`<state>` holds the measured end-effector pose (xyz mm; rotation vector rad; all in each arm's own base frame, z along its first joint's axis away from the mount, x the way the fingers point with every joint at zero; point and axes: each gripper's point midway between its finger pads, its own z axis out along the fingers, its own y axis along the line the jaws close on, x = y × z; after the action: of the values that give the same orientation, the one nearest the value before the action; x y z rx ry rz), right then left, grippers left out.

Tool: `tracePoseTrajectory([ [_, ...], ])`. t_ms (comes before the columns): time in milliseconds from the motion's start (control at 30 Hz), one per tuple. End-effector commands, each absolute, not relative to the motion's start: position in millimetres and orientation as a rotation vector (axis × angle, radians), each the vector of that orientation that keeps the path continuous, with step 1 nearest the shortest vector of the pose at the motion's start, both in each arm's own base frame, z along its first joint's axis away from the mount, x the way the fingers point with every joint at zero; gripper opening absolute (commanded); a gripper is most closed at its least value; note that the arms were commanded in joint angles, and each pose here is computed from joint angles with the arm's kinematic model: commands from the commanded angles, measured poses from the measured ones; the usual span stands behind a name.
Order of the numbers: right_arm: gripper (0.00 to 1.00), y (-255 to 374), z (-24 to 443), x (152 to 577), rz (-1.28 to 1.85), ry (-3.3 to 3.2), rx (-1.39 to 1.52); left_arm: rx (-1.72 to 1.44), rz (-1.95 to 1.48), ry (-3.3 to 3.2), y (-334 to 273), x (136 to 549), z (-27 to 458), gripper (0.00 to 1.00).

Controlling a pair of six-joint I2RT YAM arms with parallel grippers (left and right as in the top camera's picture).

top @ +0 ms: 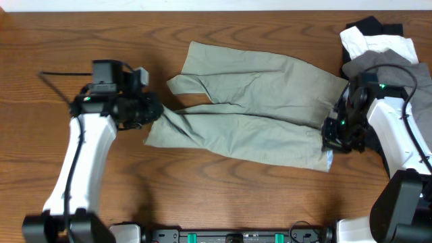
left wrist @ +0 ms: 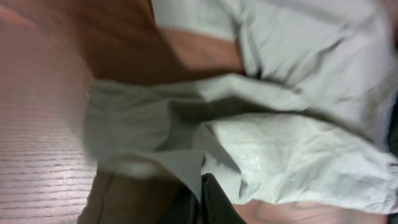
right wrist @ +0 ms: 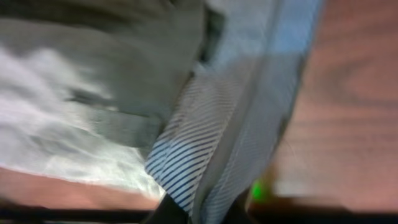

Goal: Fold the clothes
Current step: 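Lower the stretched shorts flat onto the table center with both grippers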

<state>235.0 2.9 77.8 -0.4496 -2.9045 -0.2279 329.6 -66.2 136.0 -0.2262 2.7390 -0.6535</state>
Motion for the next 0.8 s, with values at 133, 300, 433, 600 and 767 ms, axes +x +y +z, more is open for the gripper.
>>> tracePoseTrajectory([
  [133, 0.34, -20, 72, 210, -0.036, -2.827, -0.490, -0.154, -0.616, 2.855, -76, 323, 103, 0.06],
  [300, 0.43, -14, 72, 198, -0.079, -2.774, -0.494, -0.166, -0.509, 2.873, -64, 322, 99, 0.06],
  [433, 0.44, -7, 60, 185, -0.117, -2.734, -0.505, -0.183, -0.421, 2.902, -54, 318, 94, 0.06],
  [600, 0.45, 28, 43, 189, -0.399, -2.707, -0.592, -0.183, -0.422, 2.900, -54, 318, 94, 0.06],
  [767, 0.49, 8, 16, 181, -0.196, -2.705, -0.781, -0.183, -0.422, 2.899, -54, 318, 94, 0.06],
])
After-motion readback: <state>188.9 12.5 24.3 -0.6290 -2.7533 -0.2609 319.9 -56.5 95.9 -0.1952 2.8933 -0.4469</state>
